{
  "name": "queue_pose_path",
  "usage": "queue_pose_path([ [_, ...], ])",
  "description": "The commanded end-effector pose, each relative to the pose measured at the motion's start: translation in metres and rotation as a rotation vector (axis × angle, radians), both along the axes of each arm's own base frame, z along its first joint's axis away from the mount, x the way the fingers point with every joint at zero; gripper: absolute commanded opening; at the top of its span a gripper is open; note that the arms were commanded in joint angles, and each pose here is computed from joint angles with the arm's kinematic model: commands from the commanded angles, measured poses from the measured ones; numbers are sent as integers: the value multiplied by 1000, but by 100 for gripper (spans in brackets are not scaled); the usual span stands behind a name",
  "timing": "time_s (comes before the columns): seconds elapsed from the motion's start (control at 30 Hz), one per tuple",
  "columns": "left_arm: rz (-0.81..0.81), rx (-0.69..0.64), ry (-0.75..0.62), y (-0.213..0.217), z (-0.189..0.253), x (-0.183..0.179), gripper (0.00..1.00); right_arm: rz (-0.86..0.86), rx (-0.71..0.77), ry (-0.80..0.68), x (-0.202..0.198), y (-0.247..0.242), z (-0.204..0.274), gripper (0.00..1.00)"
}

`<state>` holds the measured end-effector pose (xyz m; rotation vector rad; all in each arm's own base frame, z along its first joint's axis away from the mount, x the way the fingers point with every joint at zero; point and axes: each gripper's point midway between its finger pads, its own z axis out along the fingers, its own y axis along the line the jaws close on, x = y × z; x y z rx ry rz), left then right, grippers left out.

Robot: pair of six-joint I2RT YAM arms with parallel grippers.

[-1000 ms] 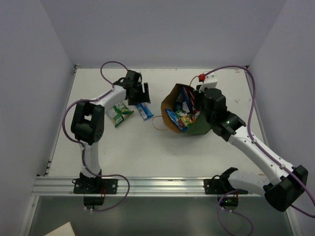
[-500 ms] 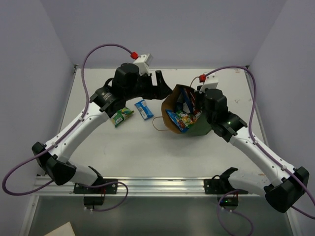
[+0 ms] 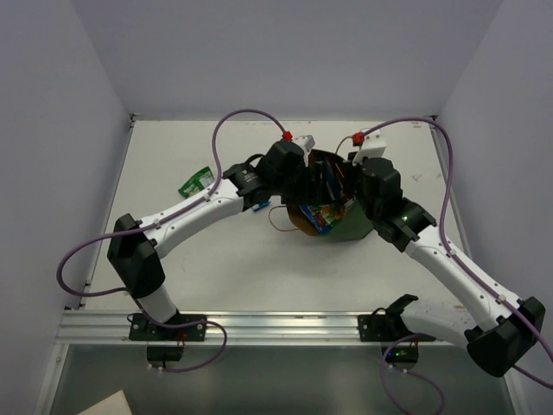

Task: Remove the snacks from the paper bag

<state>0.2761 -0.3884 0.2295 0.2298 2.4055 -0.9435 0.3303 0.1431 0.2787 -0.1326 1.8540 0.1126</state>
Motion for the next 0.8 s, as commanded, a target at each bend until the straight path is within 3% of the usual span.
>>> queue_pose_path([
  [0.0, 40, -19, 17, -5, -3, 3, 76, -8, 27, 20, -2, 1, -7, 2],
  [0.5, 72, 192, 157, 21, -63, -14, 76, 0, 60, 26, -2, 5, -10, 4],
  [0.77, 108, 211, 113, 15, -69, 8, 73, 19, 73, 43, -3, 10, -19, 4],
])
